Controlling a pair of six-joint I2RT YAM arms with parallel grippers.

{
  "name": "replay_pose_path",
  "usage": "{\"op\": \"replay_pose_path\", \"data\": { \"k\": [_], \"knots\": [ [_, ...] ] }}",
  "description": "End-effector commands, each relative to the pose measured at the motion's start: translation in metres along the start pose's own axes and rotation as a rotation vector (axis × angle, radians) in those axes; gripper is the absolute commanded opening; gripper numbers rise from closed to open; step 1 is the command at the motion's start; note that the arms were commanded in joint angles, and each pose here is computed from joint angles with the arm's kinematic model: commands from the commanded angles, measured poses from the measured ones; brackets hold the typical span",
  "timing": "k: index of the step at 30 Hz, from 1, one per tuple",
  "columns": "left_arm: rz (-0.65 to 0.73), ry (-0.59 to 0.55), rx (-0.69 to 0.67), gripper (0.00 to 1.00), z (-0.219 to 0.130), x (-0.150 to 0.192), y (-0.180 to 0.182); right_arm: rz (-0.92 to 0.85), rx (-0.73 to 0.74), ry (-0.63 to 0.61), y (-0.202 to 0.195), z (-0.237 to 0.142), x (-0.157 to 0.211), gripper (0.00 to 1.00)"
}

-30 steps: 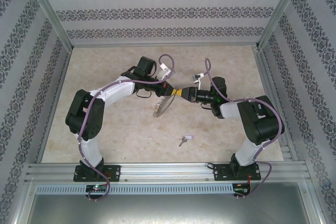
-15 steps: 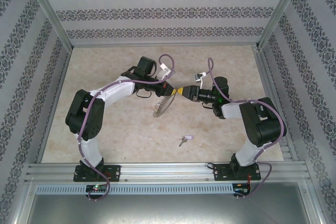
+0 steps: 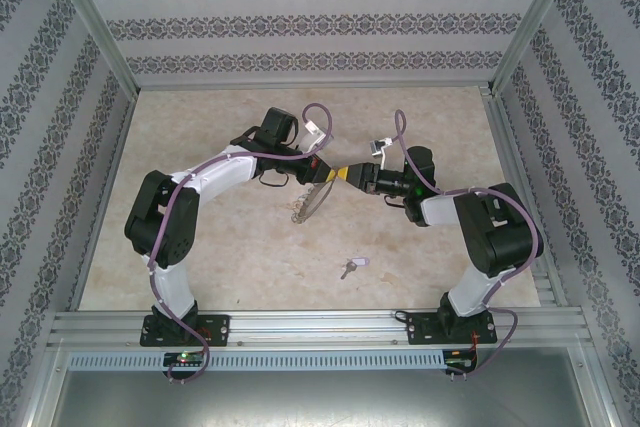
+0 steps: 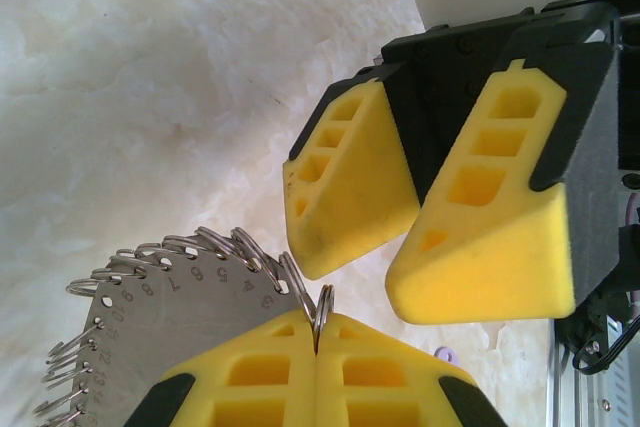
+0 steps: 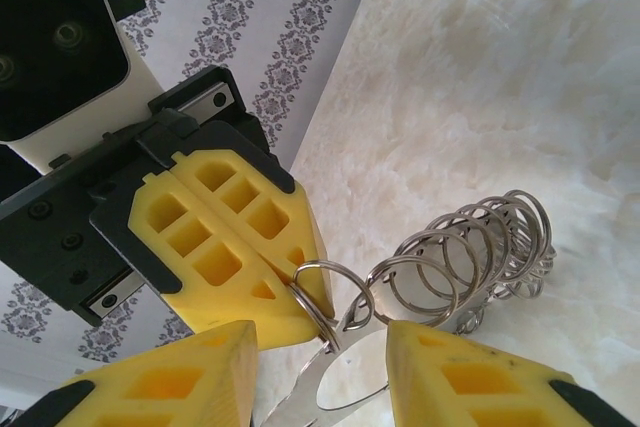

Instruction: Put the keys on the keyring

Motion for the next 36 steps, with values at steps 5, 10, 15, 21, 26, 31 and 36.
{"op": "replay_pose_path", "data": {
  "k": [5, 10, 15, 21, 26, 31, 36],
  "knots": [
    [0.029, -0.048, 0.023, 0.0, -0.005, -0.016, -0.002, -0.063, -0.053, -0.001, 0.017, 0.006, -0.005, 0.36],
    [0.032, -0.049, 0.022, 0.0, -0.005, -0.016, -0.003, -0.07, -0.066, 0.012, 0.021, 0.009, -0.005, 0.34],
    [0.031, -0.049, 0.024, 0.0, -0.005, -0.016, -0.003, -0.073, -0.072, 0.018, 0.023, 0.009, -0.002, 0.29],
    [0.029, -0.049, 0.023, 0.0, -0.005, -0.016, -0.002, -0.08, -0.079, 0.027, 0.026, 0.008, 0.002, 0.22],
    [0.029, -0.054, 0.031, 0.0, -0.005, -0.017, -0.004, -0.065, -0.073, 0.022, 0.019, 0.014, -0.001, 0.16],
    [0.026, -0.053, 0.039, 0.0, -0.004, -0.017, -0.005, -0.055, -0.076, 0.016, 0.017, 0.018, -0.003, 0.05],
    [0.025, -0.058, 0.037, 0.0, -0.004, -0.018, -0.004, -0.055, -0.074, 0.01, 0.018, 0.018, -0.004, 0.0]
  ]
}}
Point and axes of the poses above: each hand's point on the last joint's axis, 136 mm out from that joint toward the fingers, its own z axis out along the fingers, its own y axis along the line the jaws close on, x = y × z, the point moved 3 cm from there along -z, back along the fingers, and after that the axes turned 8 degrees about z, right-handed, at the moved point
